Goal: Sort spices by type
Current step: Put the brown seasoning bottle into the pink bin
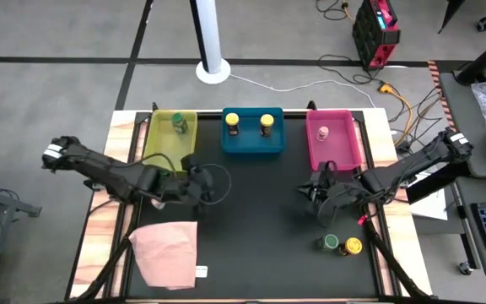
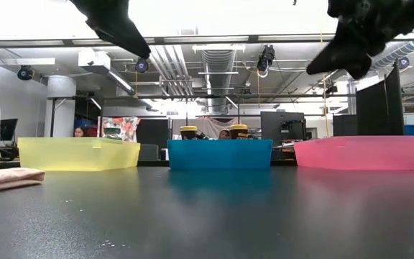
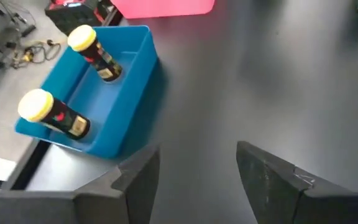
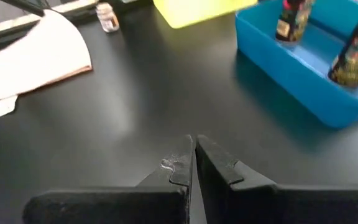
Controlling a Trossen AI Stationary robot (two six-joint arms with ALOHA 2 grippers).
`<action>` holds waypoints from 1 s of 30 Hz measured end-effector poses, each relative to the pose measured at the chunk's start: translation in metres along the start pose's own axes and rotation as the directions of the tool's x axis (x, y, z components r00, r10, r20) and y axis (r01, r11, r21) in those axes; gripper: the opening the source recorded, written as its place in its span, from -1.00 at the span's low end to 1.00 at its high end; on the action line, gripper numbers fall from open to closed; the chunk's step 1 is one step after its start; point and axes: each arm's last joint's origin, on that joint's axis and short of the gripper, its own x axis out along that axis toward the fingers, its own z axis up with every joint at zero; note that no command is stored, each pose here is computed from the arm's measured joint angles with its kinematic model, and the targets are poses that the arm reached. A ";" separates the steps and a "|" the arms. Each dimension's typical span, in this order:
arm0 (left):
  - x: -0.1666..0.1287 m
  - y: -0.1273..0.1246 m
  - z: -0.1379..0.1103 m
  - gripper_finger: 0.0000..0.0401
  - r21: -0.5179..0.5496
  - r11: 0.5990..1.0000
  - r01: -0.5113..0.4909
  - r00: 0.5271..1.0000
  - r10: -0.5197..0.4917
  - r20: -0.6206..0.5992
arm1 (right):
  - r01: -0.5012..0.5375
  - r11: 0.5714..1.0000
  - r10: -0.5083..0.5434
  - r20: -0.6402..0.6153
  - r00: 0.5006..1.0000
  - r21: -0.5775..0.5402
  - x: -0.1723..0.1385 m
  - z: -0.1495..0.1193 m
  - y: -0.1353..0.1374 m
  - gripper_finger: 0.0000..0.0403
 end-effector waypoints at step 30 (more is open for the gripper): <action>-0.027 0.010 -0.055 -0.02 -0.373 0.927 -0.042 0.782 -0.202 -0.589 | 0.147 0.989 -0.141 -0.206 0.968 0.015 -0.029 0.041 0.003 -0.94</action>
